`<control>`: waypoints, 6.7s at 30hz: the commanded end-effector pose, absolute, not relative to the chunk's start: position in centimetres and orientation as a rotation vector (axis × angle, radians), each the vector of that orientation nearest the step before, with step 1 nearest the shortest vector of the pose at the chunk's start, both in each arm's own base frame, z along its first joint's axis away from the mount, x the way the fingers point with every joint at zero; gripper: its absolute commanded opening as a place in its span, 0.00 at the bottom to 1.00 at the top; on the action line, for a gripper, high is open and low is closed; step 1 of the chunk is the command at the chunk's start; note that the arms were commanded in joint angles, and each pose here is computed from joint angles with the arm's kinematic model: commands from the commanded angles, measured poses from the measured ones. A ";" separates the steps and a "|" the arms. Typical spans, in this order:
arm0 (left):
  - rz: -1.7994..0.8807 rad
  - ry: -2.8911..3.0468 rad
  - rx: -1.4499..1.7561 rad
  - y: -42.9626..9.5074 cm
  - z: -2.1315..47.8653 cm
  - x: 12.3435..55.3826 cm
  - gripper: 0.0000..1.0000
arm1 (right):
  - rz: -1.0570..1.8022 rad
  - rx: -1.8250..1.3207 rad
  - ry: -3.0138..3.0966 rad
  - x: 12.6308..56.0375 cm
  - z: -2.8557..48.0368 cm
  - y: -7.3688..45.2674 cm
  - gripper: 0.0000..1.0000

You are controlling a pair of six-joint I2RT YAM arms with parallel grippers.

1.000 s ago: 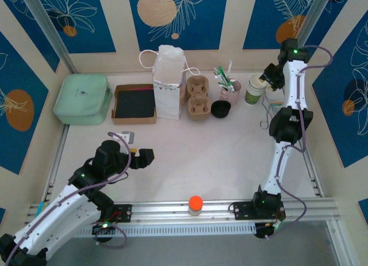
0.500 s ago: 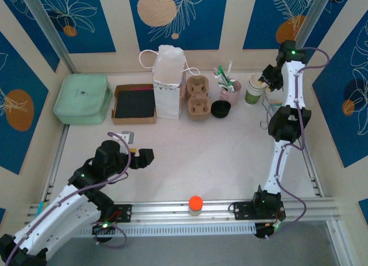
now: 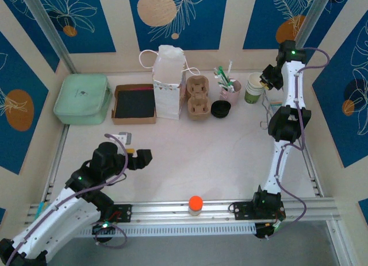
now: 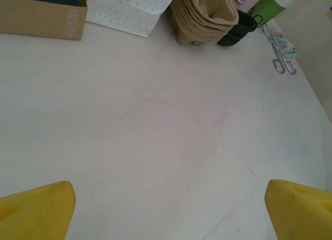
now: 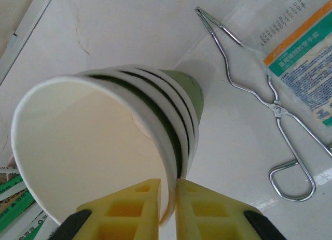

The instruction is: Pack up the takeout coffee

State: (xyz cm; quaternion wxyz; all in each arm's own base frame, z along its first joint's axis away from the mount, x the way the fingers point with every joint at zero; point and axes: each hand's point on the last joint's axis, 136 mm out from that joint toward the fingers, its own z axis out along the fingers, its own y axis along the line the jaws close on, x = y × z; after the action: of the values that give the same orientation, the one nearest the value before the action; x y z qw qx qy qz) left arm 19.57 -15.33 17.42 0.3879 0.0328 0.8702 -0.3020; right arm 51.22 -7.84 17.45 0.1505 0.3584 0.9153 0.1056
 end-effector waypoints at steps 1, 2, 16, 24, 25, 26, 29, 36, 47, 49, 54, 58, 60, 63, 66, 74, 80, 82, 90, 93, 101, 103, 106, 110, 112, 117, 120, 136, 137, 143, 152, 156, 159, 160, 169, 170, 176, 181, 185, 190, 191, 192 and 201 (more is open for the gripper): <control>-0.740 2.225 0.093 -15.0 16.9 19.3 0.94 | 0.339 1.033 2.606 51.2 18.9 -7.4 0.12; -0.739 2.226 0.093 -15.0 16.9 19.3 0.94 | 0.347 1.036 2.599 51.2 19.1 -7.4 0.11; -0.733 2.214 0.097 -14.8 17.6 19.1 0.94 | 0.440 1.037 2.514 51.0 22.7 -7.4 0.06; -0.738 2.203 0.101 -14.8 18.3 19.2 0.94 | 0.461 0.995 2.424 50.5 26.9 -7.4 0.04; -0.738 2.201 0.102 -14.8 18.4 19.2 0.94 | 0.466 0.989 2.412 50.4 27.6 -7.3 0.04; -0.739 2.199 0.103 -14.8 18.4 19.2 0.94 | 0.470 0.987 2.404 50.2 28.0 -7.2 0.04; -0.742 2.196 0.103 -14.8 18.7 19.2 0.94 | 0.475 0.975 2.376 49.8 29.4 -7.1 0.04; -0.747 2.193 0.106 -14.9 19.0 19.1 0.94 | 0.475 0.939 2.323 48.5 32.4 -6.9 0.03; -0.746 2.189 0.103 -14.8 19.1 19.2 0.94 | 0.471 0.841 2.340 46.0 34.6 -4.5 0.03; -0.746 2.192 0.103 -14.9 19.1 19.2 0.94 | 0.458 0.808 2.353 45.4 34.8 -3.7 0.03; -0.749 2.190 0.101 -14.9 19.1 19.3 0.94 | 0.456 0.721 2.378 43.8 35.2 -1.3 0.03; -0.750 2.192 0.105 -15.1 19.1 19.3 0.94 | 0.463 0.661 2.408 42.6 34.9 0.4 0.03; -0.751 2.195 0.106 -15.1 19.1 19.4 0.94 | 0.471 0.635 2.419 42.1 34.8 1.2 0.03; -0.751 2.195 0.109 -15.3 19.1 19.5 0.94 | 0.496 0.599 2.442 41.3 34.5 2.4 0.03; -0.751 2.197 0.108 -15.3 19.0 19.6 0.94 | 0.524 0.562 2.466 40.6 34.1 3.5 0.03; -0.751 2.208 0.114 -15.7 18.7 20.0 0.94 | 0.552 0.452 2.541 38.3 32.6 6.1 0.03; -0.748 2.214 0.110 -15.9 18.4 20.3 0.94 | 0.548 0.367 2.601 36.4 31.2 7.8 0.03; -0.749 2.214 0.109 -16.0 18.3 20.4 0.94 | 0.543 0.324 2.630 35.7 30.4 8.7 0.04; -0.749 2.220 0.107 -16.2 18.1 20.7 0.94 | 0.500 0.129 2.763 32.5 26.5 12.6 0.04; -0.750 2.220 0.107 -16.4 18.1 20.9 0.94 | 0.488 0.062 2.796 31.5 25.4 13.9 0.04; -0.755 2.218 0.105 -16.8 18.2 21.4 0.94 | 0.448 -0.058 2.851 29.3 22.3 16.3 0.04; -0.756 2.220 0.105 -16.8 18.2 21.4 0.94 | 0.431 -0.082 2.875 28.7 21.2 16.7 0.04; -0.759 2.223 0.104 -17.0 18.1 21.6 0.94 | 0.409 -0.107 2.902 28.0 19.8 17.4 0.04; -0.761 2.223 0.104 -17.1 18.1 21.7 0.94 | 0.374 -0.144 2.927 27.1 18.3 18.2 0.05; -0.759 2.224 0.101 -17.2 18.0 21.8 0.94 | 0.360 -0.154 2.943 26.7 17.5 18.6 0.05; -0.764 2.227 0.098 -17.3 17.9 21.9 0.94 | 0.331 -0.170 2.978 25.7 15.7 19.0 0.05; -0.767 2.229 0.095 -17.4 17.8 22.0 0.94 | 0.324 -0.175 2.992 25.2 14.9 19.2 0.05; -0.760 2.231 0.094 -17.3 17.7 22.1 0.94 | 0.379 -0.276 3.023 22.7 12.7 21.6 0.06; -0.762 2.231 0.095 -17.4 17.7 22.1 0.94 | 0.383 -0.283 3.023 22.6 12.7 21.8 0.07; -0.763 2.229 0.095 -17.4 17.8 22.1 0.94 | 0.385 -0.308 3.025 22.0 12.6 22.4 0.09; -0.760 2.229 0.096 -17.4 17.9 22.1 0.94 | 0.387 -0.322 3.031 21.5 12.3 22.6 0.13; -0.758 2.227 0.098 -17.4 18.0 22.2 0.94 | 0.382 -0.322 3.034 21.5 12.3 22.5 0.17; -0.756 2.228 0.098 -17.4 18.0 22.2 0.94 | 0.371 -0.319 3.036 21.5 12.2 22.4 0.19; -0.756 2.227 0.099 -17.4 18.0 22.2 0.94 | 0.367 -0.316 3.040 21.4 12.1 22.3 0.21; -0.750 2.224 0.109 -17.5 18.4 22.4 0.94 | 0.337 -0.303 3.021 21.5 13.4 21.7 0.31; -0.748 2.225 0.109 -17.5 18.4 22.5 0.94 | 0.323 -0.294 3.018 21.5 13.6 21.4 0.33; -0.745 2.228 0.112 -17.6 18.3 22.5 0.94 | 0.314 -0.226 2.964 22.2 15.7 20.0 0.42; -0.738 2.229 0.111 -17.5 18.4 22.5 0.94 | 0.366 -0.137 2.886 23.2 17.9 18.8 0.44; -0.739 2.228 0.113 -17.6 18.5 22.6 0.94 | 0.439 0.026 2.809 25.1 19.4 16.8 0.44; -0.741 2.229 0.111 -17.6 18.5 22.6 0.94 | 0.563 0.317 2.698 28.1 20.0 12.8 0.44; -0.743 2.228 0.111 -17.6 18.6 22.6 0.94 | 0.579 0.356 2.673 28.7 20.0 12.2 0.44; -0.742 2.231 0.110 -17.6 18.5 22.6 0.94 | 0.600 0.403 2.649 29.3 20.0 11.4 0.44; -0.739 2.239 0.110 -17.8 18.4 22.8 0.94 | 0.927 0.611 2.493 35.2 17.8 8.7 0.53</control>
State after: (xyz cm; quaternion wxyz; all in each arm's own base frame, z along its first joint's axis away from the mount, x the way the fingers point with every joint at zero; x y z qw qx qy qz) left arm 22.59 -17.15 16.63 0.3674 0.0321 0.8869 -0.2783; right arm 33.19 7.76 17.48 0.1974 0.2216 0.9168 0.2674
